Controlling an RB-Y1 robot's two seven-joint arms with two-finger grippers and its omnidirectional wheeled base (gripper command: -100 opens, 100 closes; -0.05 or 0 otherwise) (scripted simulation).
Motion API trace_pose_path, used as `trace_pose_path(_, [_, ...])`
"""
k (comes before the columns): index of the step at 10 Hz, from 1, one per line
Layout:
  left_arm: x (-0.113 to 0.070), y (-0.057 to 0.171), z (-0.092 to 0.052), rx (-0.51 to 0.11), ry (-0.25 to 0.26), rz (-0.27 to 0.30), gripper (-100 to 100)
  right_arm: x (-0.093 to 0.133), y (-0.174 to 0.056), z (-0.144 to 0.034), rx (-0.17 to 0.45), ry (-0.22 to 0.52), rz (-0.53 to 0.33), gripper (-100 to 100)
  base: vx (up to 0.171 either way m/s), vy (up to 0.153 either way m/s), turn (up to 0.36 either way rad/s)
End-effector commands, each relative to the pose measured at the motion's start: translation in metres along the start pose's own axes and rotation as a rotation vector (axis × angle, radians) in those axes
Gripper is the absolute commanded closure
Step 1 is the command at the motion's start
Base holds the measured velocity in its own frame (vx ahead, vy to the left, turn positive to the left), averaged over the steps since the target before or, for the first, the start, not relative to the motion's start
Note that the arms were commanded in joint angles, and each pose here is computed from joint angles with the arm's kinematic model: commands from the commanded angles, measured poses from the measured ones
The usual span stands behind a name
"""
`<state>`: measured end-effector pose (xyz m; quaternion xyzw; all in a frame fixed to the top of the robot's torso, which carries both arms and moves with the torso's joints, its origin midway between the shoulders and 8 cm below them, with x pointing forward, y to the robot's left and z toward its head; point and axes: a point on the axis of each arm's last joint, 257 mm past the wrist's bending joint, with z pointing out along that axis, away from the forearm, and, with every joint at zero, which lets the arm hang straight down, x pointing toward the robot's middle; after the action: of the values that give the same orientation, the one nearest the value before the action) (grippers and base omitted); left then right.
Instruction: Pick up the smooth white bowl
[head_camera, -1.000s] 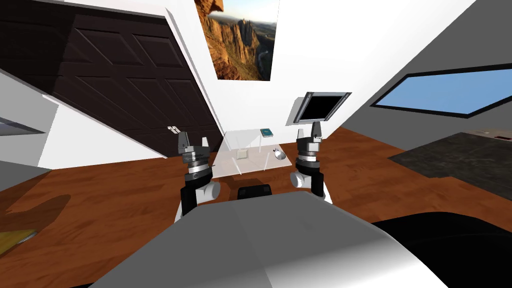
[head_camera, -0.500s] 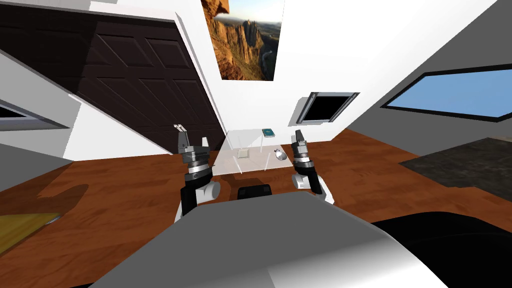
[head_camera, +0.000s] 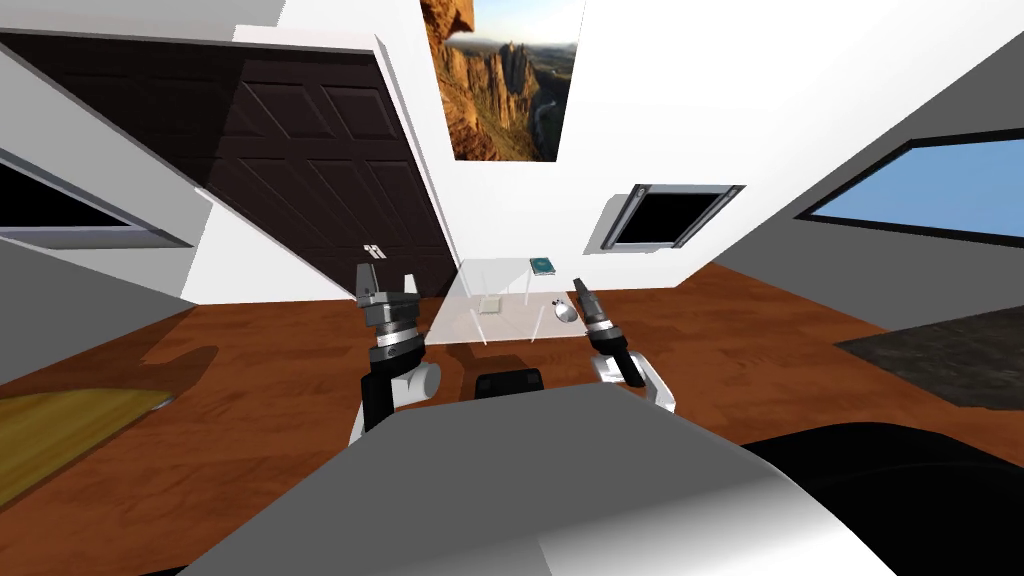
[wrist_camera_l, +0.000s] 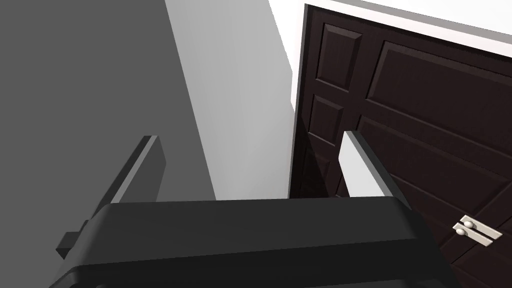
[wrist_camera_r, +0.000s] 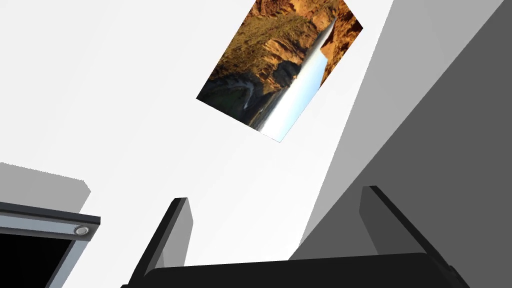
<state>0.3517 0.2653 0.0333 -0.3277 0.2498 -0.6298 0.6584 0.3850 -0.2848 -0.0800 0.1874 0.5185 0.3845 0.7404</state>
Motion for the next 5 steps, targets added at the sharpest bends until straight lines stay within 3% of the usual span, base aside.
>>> trace_pose_path(1, [0.0, 0.0, 0.0, 0.0, 0.0, 0.0, 0, 0.017, -0.028, -0.007, 0.055, 0.081, -0.101, -100, -0.018, -0.023, 0.212])
trace_pose_path(2, [0.0, 0.0, 0.0, 0.0, 0.0, 0.0, 0, 0.02, -0.037, -0.01, 0.071, 0.092, -0.104, -100, -0.014, -0.021, 0.053])
trace_pose_path(4, [0.0, 0.0, 0.0, 0.0, 0.0, 0.0, 0, 0.038, -0.077, -0.028, 0.137, 0.209, -0.245, -100, -0.017, -0.01, 0.179])
trace_pose_path(5, [0.0, 0.0, 0.0, 0.0, 0.0, 0.0, 0, 0.041, -0.089, -0.034, 0.161, 0.224, -0.248, -100, -0.016, -0.014, 0.083])
